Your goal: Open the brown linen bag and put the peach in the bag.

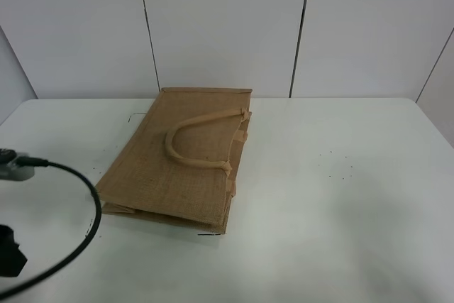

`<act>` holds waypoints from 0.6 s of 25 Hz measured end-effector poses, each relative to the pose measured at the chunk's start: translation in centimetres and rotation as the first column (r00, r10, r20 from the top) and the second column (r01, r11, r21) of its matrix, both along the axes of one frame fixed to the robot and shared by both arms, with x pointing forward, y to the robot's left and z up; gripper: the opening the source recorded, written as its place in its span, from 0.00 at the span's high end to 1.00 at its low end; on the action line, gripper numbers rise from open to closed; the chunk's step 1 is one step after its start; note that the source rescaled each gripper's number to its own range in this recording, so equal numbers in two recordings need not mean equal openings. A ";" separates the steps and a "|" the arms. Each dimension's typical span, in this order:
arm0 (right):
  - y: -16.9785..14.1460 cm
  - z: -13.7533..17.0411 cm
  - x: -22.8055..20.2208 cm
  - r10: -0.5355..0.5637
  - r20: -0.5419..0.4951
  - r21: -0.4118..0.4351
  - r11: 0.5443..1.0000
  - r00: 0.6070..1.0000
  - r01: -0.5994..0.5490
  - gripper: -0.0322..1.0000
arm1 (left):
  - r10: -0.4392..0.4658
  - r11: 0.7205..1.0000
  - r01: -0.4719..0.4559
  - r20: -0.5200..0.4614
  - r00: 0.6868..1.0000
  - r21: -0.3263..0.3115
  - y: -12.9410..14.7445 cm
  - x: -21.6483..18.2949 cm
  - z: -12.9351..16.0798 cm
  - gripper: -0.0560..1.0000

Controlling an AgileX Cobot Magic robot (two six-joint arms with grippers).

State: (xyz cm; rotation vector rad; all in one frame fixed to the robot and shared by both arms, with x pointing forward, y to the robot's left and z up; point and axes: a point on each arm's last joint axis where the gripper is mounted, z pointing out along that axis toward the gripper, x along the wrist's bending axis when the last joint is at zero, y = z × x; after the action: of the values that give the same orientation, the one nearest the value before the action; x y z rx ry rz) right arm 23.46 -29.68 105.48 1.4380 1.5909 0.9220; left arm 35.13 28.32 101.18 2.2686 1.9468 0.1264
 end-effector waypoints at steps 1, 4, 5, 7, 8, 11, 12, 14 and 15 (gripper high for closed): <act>0.0 0.0 0.0 0.000 0.000 0.000 1.000 1.000 0.000 0.00 | -0.003 1.000 0.003 0.025 1.000 -0.003 0.1 -0.8 0.1 0.08; 0.0 0.0 0.0 0.000 0.000 0.000 1.000 1.000 0.000 0.00 | 0.001 0.999 0.004 0.131 0.991 -0.037 0.2 -2.5 0.9 0.08; 0.0 0.0 0.0 0.000 0.000 0.000 1.000 1.000 0.000 0.00 | 0.007 0.998 0.004 0.162 0.987 -0.064 0.0 -3.1 1.1 0.08; 0.0 0.0 0.0 0.000 0.000 0.000 1.000 1.000 0.000 0.00 | 0.004 0.994 0.018 0.212 0.977 -0.105 -0.1 -4.3 1.4 0.08; 0.0 0.0 0.0 0.000 0.000 0.000 1.000 1.000 0.000 0.00 | -0.005 0.993 0.033 0.248 0.969 -0.110 -0.1 -4.8 1.7 0.08; 0.0 0.0 0.0 0.000 0.000 0.000 1.000 1.000 0.000 0.00 | -0.020 0.993 0.059 0.337 0.941 -0.104 0.1 -6.0 2.2 0.08; 0.0 0.0 0.0 0.000 0.000 0.000 1.000 1.000 0.000 0.00 | -0.021 0.993 0.063 0.359 0.933 -0.103 0.2 -6.4 2.3 0.08; 0.0 0.0 0.0 0.000 0.000 0.000 1.000 1.000 0.000 0.00 | -0.021 0.992 0.067 0.390 0.920 -0.105 0.2 -6.8 2.5 0.08; 0.0 0.0 0.0 0.000 0.000 0.000 1.000 1.000 0.000 0.00 | -0.021 0.992 0.069 0.400 0.916 -0.105 0.2 -7.0 2.6 0.08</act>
State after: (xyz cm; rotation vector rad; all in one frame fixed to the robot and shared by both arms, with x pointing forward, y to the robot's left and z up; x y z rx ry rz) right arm 23.46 -29.68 105.48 1.4380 1.5909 0.9220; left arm 28.14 28.55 103.74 2.0166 1.6433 0.4228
